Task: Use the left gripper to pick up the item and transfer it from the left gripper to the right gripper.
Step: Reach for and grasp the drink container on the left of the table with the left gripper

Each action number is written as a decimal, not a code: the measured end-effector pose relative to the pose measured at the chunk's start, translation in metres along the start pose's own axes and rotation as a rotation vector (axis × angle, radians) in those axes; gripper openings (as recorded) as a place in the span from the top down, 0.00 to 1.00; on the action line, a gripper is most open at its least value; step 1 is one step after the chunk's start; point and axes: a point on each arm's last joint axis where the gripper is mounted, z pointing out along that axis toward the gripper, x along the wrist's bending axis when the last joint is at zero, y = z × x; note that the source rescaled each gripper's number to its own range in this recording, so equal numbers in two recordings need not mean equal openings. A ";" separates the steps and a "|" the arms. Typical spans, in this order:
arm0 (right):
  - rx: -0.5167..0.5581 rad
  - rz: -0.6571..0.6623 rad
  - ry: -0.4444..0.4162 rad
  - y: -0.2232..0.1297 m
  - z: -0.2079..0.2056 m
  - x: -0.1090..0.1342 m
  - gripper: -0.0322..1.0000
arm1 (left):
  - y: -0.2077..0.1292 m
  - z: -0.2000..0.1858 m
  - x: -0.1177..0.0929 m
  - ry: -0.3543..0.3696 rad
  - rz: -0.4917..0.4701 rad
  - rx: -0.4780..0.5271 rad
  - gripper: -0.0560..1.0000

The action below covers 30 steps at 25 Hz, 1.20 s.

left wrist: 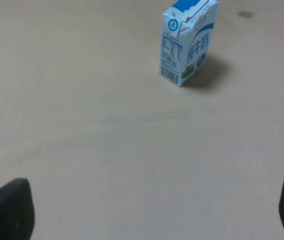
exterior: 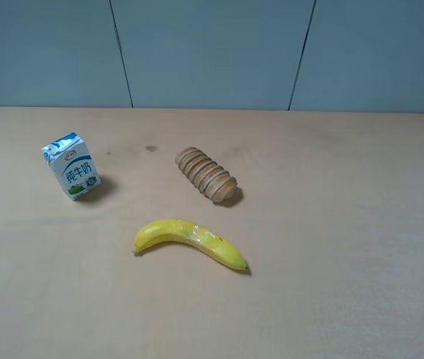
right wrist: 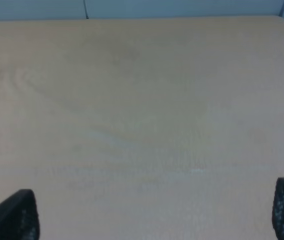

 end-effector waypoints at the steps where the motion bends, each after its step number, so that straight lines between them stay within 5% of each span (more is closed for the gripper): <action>1: 0.000 0.000 0.000 0.000 0.000 0.000 0.00 | 0.000 0.000 0.000 0.000 0.000 0.000 0.03; 13: 0.000 0.000 0.000 0.000 0.000 0.000 0.00 | 0.020 -0.018 0.001 0.022 0.008 -0.049 0.03; 21: 0.000 0.000 0.000 0.000 0.000 0.000 0.00 | 0.082 -0.016 0.003 0.058 0.042 0.107 0.03; 30: 0.000 0.000 0.000 0.000 0.000 0.000 0.00 | 0.146 0.051 0.000 0.024 0.178 0.352 0.03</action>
